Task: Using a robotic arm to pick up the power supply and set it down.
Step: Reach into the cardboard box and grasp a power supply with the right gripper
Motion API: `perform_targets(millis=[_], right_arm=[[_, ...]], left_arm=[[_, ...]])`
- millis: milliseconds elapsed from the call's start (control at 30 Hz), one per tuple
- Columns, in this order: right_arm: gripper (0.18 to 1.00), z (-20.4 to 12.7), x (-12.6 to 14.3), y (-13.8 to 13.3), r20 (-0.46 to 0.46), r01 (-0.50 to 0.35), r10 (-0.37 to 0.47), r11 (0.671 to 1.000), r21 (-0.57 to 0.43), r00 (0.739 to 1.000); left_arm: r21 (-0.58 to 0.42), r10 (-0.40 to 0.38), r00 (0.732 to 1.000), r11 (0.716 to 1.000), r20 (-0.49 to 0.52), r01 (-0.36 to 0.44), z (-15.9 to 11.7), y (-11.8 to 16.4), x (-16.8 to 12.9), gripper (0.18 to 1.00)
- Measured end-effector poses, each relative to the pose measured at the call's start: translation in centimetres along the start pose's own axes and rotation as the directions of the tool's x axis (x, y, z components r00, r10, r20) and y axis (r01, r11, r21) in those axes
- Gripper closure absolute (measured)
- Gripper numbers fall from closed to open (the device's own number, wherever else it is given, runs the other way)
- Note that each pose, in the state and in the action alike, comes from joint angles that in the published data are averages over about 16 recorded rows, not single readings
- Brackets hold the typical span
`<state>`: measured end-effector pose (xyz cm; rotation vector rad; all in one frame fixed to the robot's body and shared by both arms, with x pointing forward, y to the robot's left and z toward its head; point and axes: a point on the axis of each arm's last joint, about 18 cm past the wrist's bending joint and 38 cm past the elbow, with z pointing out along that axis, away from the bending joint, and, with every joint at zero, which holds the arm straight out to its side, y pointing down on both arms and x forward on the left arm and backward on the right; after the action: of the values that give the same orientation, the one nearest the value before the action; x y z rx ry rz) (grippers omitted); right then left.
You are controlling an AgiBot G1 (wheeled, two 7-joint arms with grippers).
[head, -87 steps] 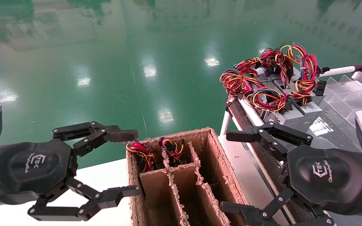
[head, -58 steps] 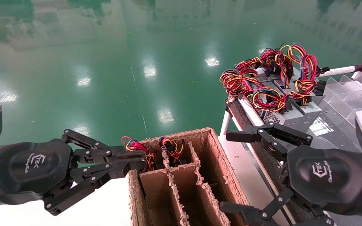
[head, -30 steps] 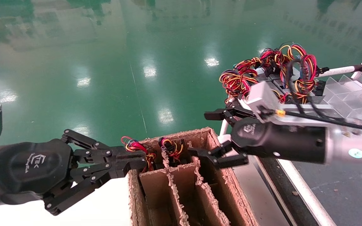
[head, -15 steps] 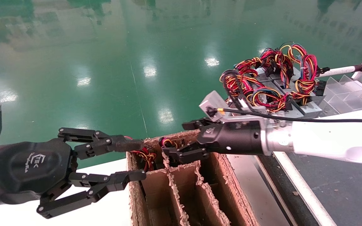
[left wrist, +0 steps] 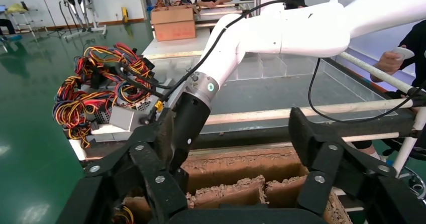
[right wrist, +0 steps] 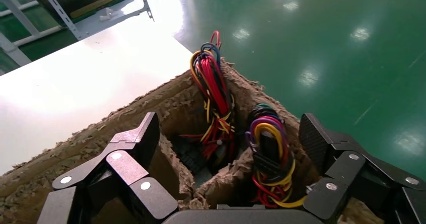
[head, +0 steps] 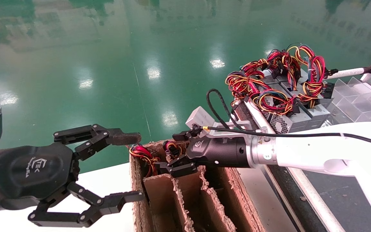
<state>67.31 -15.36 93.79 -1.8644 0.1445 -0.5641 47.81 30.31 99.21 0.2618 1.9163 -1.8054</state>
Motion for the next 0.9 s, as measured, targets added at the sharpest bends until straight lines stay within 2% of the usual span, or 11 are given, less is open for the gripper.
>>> perform_targets(millis=[200, 467, 633, 900], right_arm=[[0.217, 0.8, -0.1, 0.6, 0.006, -0.002, 0.002, 1.000, -0.008, 1.000], [0.293, 1.5, 0.1, 1.1, 0.004, -0.008, 0.008, 1.000, -0.014, 1.000], [0.373, 1.6, 0.4, 1.3, -0.003, -0.014, 0.014, 1.000, -0.014, 1.000], [0.557, 1.6, 0.9, 1.6, -0.017, -0.026, 0.026, 1.000, -0.009, 1.000]], left_arm=[[0.000, 0.000, 1.000, 1.000, 0.000, 0.000, 0.0, 0.0, 0.0, 0.329], [0.000, 0.000, 1.000, 1.000, 0.000, 0.000, 0.0, 0.0, 0.0, 0.237], [0.000, 0.000, 1.000, 1.000, 0.000, 0.000, 0.0, 0.0, 0.0, 0.203], [0.000, 0.000, 1.000, 1.000, 0.000, 0.000, 0.0, 0.0, 0.0, 0.185]])
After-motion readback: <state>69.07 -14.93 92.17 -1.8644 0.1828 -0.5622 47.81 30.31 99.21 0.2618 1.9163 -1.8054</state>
